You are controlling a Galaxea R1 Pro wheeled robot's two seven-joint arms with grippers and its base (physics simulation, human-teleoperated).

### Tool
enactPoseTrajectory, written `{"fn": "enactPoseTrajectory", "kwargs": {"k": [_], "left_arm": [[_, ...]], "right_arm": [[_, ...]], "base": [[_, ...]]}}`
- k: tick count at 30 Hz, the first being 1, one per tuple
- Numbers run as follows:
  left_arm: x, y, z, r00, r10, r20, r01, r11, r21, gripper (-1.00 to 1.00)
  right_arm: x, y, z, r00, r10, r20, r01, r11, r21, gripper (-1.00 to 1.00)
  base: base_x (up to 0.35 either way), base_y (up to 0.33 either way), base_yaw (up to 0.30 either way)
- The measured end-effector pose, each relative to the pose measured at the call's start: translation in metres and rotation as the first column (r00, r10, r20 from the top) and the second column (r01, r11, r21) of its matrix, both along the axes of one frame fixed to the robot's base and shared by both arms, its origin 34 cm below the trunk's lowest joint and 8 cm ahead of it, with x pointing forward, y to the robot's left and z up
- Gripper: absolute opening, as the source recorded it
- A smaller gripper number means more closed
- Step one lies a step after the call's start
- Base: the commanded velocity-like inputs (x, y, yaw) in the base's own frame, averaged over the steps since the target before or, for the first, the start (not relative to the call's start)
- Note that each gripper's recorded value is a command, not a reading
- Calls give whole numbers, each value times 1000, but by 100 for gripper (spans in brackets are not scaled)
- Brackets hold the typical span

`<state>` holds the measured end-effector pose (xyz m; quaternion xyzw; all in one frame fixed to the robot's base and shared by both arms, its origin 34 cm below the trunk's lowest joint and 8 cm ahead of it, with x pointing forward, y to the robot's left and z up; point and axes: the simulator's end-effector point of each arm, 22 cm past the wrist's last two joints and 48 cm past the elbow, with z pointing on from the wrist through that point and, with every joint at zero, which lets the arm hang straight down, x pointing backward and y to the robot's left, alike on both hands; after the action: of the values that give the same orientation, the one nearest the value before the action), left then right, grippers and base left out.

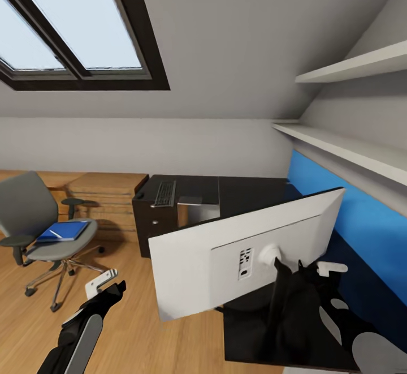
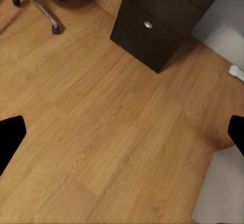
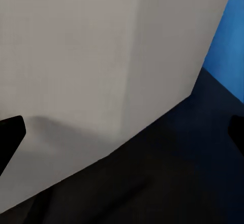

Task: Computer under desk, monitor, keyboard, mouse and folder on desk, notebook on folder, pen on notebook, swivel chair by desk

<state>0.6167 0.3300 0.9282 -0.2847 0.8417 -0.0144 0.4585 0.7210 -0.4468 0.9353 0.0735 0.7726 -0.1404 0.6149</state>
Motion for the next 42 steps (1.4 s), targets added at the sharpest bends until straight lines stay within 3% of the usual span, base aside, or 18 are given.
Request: {"fn": "enactPoseTrajectory", "kwargs": {"k": [33,42], "left_arm": [[1,-6,2,1000,-12,3,12,1000,4,100],[2,-6,1,1000,-11,1,11,1000,4,100]], "right_arm": [[1,2,0,1000,3,1,-3,1000,1,100],[1,2,0,1000,4,0,-4,1000,-1,100]], "base": [[119,0,0],[-130,0,0]]}}
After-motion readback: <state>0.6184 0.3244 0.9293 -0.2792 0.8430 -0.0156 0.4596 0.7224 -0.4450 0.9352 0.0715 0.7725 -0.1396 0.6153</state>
